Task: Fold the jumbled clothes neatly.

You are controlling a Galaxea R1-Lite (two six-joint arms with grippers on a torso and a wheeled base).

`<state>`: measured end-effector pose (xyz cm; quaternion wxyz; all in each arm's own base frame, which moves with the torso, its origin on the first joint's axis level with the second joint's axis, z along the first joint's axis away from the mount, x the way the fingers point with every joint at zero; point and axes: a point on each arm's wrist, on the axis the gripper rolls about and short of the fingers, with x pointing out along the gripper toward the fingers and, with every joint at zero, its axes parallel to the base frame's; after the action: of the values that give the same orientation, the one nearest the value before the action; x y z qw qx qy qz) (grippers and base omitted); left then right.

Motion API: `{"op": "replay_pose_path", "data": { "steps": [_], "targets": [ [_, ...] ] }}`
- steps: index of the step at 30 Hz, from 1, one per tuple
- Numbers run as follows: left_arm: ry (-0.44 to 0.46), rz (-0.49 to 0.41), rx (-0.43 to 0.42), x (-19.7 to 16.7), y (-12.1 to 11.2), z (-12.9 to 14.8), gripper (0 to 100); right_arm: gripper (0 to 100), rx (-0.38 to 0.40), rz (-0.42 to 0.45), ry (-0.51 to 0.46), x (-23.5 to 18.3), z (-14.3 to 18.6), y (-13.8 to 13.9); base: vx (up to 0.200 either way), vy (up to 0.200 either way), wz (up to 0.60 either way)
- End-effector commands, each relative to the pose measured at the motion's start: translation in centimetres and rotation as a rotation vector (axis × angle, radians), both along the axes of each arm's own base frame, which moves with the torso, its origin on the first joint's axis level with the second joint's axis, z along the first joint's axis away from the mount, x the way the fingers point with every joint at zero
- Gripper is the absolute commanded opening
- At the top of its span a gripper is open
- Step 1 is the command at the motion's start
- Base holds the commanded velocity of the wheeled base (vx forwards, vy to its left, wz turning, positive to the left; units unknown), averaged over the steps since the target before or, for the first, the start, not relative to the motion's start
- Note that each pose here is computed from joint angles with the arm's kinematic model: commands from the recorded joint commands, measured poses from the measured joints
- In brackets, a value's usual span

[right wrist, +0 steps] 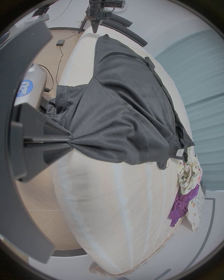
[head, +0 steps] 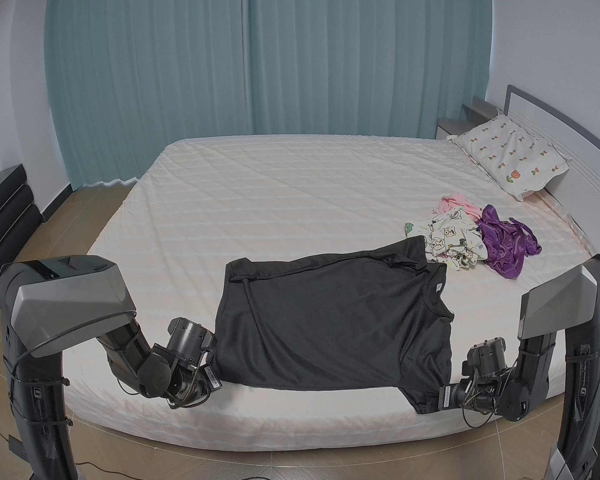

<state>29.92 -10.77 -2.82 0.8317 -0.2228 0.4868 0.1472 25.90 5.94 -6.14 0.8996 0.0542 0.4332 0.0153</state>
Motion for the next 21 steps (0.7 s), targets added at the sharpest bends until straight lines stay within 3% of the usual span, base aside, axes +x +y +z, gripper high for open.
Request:
{"op": "replay_pose_path", "data": {
  "steps": [1,7,14,15,18,21],
  "targets": [
    [0.023,-0.007,0.012,-0.4,0.1,0.2,0,0,-0.006,-0.004,0.021,-1.2,0.6,-0.4,0.000,0.000,0.00],
    [0.039,-0.034,0.021,-1.1,0.3,1.0,0,0,-0.009,-0.017,0.024,-2.1,1.4,-1.1,0.000,0.000,0.00],
    [-0.082,-0.061,-0.156,0.8,0.1,1.8,0,0,-0.014,-0.015,0.045,-2.4,1.1,-1.1,0.000,0.000,0.00],
    [-0.109,-0.056,-0.166,1.0,0.0,2.0,100,100,-0.012,-0.011,0.042,-2.4,1.1,-1.0,0.000,0.000,0.00],
    [-0.157,-0.048,-0.192,1.6,-0.2,2.3,100,100,-0.011,-0.004,0.039,-2.4,1.2,-0.9,0.000,0.000,0.00],
    [-0.141,-0.054,-0.180,1.9,-0.5,1.2,100,100,-0.008,-0.001,0.038,-2.4,1.1,-0.8,0.000,0.000,0.00]
  ]
}}
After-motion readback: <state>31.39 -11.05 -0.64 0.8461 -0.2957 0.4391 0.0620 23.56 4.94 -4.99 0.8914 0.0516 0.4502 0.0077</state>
